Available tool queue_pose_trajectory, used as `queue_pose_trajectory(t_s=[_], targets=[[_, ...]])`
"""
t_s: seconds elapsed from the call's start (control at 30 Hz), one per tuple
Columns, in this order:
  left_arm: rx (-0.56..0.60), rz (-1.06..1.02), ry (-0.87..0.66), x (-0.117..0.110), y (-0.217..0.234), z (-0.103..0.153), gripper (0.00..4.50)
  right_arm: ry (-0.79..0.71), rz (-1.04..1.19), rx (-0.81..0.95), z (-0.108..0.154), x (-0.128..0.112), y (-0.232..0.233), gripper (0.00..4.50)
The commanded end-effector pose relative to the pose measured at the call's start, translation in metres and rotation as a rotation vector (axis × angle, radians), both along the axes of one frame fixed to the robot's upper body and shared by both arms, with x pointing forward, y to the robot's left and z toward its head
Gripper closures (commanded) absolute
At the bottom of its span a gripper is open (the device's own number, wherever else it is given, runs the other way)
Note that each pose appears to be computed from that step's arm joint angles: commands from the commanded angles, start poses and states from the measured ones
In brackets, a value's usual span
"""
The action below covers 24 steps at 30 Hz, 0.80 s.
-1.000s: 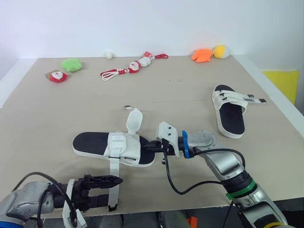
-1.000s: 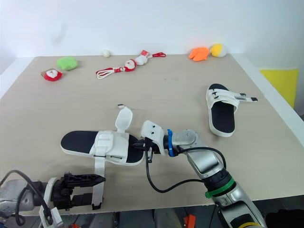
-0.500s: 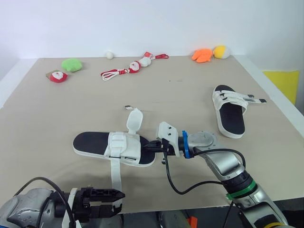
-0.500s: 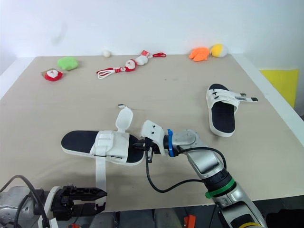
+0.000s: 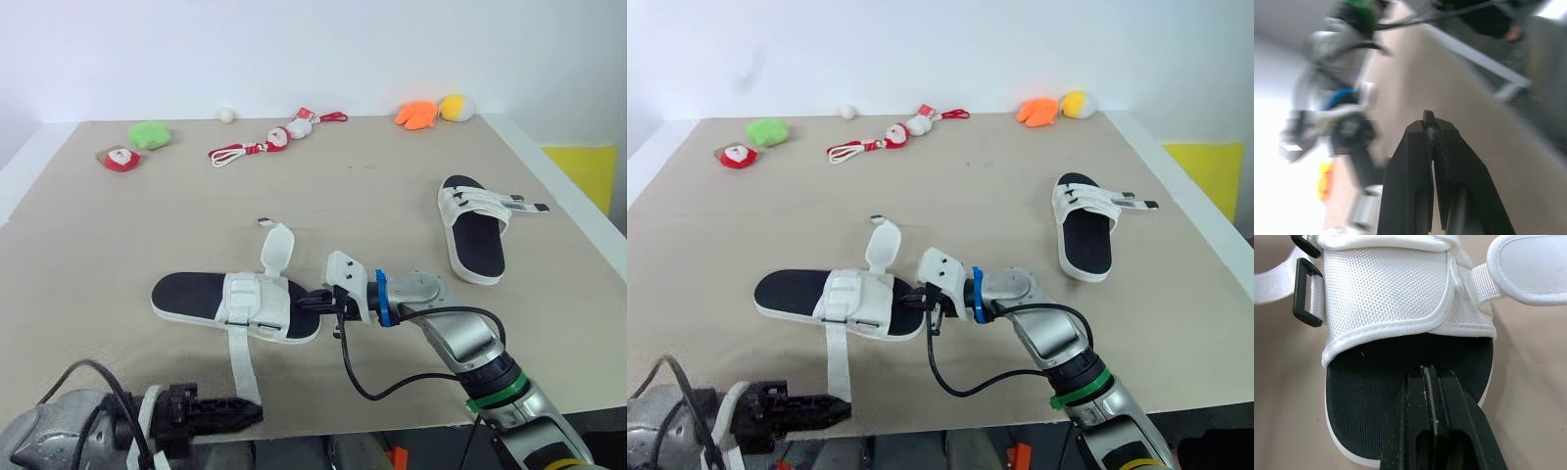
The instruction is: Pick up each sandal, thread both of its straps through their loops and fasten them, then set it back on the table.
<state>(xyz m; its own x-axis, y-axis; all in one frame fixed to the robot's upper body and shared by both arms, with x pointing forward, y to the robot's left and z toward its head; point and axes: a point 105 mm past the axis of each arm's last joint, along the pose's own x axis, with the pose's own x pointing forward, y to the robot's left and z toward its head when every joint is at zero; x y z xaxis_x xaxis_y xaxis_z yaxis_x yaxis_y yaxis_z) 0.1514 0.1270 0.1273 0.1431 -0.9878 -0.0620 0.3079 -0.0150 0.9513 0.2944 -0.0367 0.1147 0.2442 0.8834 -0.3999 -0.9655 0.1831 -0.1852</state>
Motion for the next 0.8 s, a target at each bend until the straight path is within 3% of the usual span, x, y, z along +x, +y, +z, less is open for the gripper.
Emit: queue_pose_trajectory(t_s=[0.03, 0.33, 0.47, 0.6, 0.8], targets=[[-0.118, 0.017, 0.08, 0.005, -0.009, 0.029, 4.44, -0.002, 0.004, -0.025, -0.007, -0.001, 0.001, 4.5], [-0.287, 0.18, 0.481, 0.037, -0.007, 0.071, 4.44, -0.019, 0.001, -0.041, -0.009, 0.001, -0.002, 4.5], [-0.45, 0.263, 0.842, 0.069, 0.0, 0.096, 4.44, -0.019, 0.0, -0.042, -0.011, 0.001, -0.002, 4.5], [-0.443, 0.232, 1.141, 0.072, 0.001, 0.097, 4.44, -0.019, 0.002, -0.04, -0.011, 0.0, 0.0, 4.5], [-0.475, 0.252, 1.317, 0.091, 0.008, 0.094, 4.44, -0.023, 0.008, -0.041, -0.011, 0.001, 0.002, 4.5]])
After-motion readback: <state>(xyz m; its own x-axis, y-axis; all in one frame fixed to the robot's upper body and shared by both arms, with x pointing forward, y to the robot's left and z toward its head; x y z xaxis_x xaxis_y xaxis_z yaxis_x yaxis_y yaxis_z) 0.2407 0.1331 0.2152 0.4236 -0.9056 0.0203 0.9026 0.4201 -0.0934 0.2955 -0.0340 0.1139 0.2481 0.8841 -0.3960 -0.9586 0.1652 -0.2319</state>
